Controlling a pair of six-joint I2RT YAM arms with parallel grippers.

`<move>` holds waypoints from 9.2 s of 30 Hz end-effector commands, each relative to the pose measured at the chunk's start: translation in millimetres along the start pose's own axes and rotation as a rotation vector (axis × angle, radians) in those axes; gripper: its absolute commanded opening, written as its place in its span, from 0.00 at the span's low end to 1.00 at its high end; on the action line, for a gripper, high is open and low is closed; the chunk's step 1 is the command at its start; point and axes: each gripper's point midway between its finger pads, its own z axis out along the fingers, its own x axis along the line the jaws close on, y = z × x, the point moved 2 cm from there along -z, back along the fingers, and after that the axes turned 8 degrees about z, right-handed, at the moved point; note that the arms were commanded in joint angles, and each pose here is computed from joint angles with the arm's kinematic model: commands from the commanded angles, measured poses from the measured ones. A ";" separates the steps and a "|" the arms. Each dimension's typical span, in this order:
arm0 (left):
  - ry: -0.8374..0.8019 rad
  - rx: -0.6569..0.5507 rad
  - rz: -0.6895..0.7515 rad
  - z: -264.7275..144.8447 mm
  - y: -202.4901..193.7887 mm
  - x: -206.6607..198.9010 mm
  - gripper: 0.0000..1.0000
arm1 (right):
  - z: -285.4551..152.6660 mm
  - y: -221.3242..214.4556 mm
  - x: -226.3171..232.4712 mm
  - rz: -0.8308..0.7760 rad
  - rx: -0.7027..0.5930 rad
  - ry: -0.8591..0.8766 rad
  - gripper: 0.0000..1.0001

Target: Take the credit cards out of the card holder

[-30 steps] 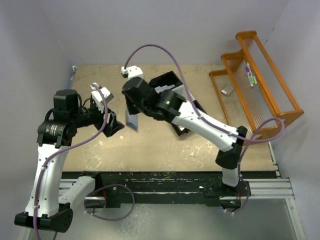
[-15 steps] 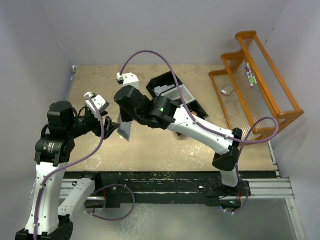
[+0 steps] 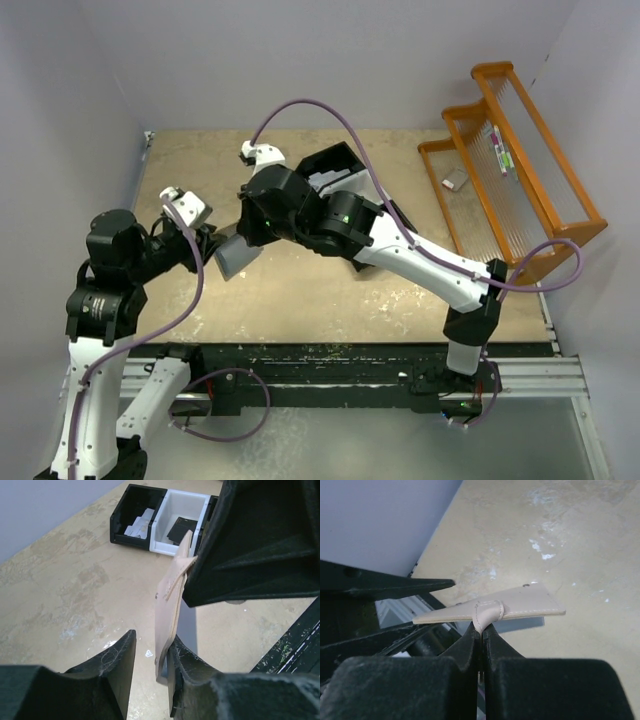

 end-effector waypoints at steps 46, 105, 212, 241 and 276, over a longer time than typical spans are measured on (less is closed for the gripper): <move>-0.611 -0.279 -0.395 -41.0 163.3 -55.0 0.00 | -122.1 -0.6 -27.0 -0.179 -0.027 0.928 0.82; -0.680 -0.217 -0.443 -36.4 146.1 -62.3 0.00 | -148.1 65.2 26.0 -0.085 -0.271 1.142 0.42; 0.041 -0.265 -0.081 -45.6 117.5 5.0 0.42 | -71.4 -3.2 1.9 -0.008 0.123 0.819 0.00; 0.091 -0.127 -0.092 -18.1 39.3 5.5 0.98 | -38.9 -14.5 5.7 -0.046 0.260 0.589 0.00; -0.520 -0.184 -0.387 -34.0 106.2 -65.5 0.02 | -90.9 -19.2 0.3 -0.108 0.248 0.867 0.44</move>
